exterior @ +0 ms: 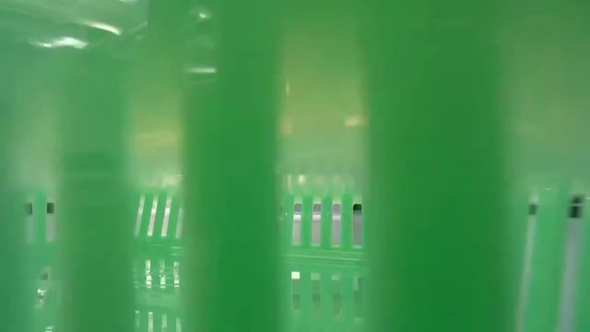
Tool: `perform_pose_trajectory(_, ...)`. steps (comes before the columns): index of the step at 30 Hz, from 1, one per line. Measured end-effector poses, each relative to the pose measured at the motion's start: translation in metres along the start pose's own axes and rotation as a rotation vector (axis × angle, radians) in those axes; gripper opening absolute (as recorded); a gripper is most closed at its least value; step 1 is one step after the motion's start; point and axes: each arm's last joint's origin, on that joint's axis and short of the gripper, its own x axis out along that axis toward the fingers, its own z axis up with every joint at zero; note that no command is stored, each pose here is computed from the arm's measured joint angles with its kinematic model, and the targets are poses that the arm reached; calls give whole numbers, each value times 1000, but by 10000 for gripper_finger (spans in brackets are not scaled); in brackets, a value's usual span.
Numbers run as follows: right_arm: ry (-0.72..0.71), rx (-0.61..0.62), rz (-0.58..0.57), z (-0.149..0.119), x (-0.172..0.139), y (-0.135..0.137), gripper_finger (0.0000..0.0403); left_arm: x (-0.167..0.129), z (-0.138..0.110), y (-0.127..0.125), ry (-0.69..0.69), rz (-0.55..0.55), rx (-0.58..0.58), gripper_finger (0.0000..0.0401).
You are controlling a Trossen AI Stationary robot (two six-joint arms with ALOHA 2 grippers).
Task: Stack baskets on shelf by color
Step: Stack the top green bin on the on the top of the green bin
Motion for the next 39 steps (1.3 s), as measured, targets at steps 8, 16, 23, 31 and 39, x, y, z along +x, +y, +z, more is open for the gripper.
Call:
perform_pose_trajectory(8, 33, -59, -71, -3, 3, -1, 116, 0, 33, 86, -270, 209, 297, 3)
perform_pose_trajectory(16, 19, -73, -78, 0, 0, -3, 116, 51, 21, 156, -231, 316, 249, 4)
perform_pose_trajectory(23, -1, -62, -106, 4, -6, -7, 116, 95, 1, 180, -167, 287, 223, 10)
perform_pose_trajectory(31, 2, -83, -107, 4, -7, -7, 116, 111, -9, 171, -88, 252, 208, 11)
perform_pose_trajectory(39, 3, -84, -106, 3, -7, -7, 116, 107, -8, 153, -52, 295, 275, 13)
